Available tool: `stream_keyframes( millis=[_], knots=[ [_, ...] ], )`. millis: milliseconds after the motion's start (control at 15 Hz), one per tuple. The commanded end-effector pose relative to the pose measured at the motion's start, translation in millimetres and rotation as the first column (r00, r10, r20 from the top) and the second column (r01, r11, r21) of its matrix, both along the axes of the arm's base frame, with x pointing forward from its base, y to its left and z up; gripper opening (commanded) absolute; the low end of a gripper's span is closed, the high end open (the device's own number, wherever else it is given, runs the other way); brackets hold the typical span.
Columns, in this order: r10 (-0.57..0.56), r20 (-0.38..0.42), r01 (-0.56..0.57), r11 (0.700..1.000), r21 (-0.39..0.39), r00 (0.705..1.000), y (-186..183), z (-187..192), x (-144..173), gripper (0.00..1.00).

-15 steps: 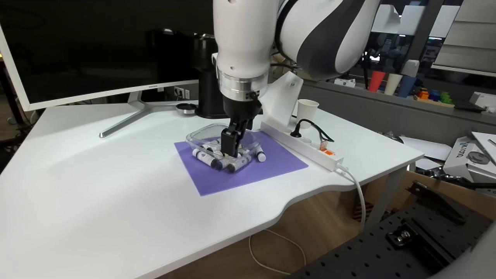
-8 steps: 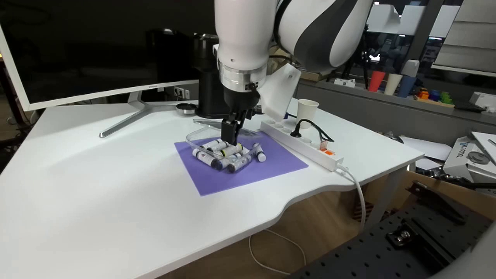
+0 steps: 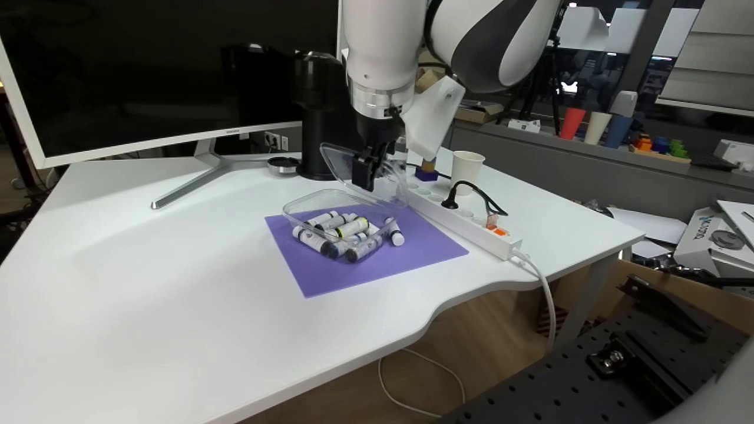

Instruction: Open the pack on the table

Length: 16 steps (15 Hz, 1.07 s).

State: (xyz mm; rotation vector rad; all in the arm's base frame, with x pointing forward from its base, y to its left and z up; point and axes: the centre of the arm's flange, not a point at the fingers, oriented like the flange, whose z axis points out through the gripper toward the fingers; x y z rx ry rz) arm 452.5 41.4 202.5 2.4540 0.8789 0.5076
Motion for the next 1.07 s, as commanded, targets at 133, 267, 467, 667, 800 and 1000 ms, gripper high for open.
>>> stream_keyframes(
  millis=[133, 267, 467, 667, 800, 1000],
  knots=[
    [-0.092, 0.108, 0.098, 0.994, -0.045, 0.99, -41.3, 24.1, 21.5, 1.0],
    [-0.132, 0.131, 0.14, 0.989, -0.055, 0.983, -57.6, 32.4, 26.8, 1.0],
    [-0.198, 0.154, 0.208, 0.977, -0.051, 0.968, -80.2, 43.9, 31.1, 1.0],
    [-0.267, 0.148, 0.274, 0.961, -0.031, 0.952, -99.0, 53.8, 32.0, 1.0],
    [-0.333, 0.112, 0.336, 0.942, -0.001, 0.936, -109.3, 57.9, 30.8, 1.0],
    [-0.46, 0.005, 0.459, 0.886, 0.07, 0.888, -123.9, 61.6, 30.0, 1.0]
  ],
)
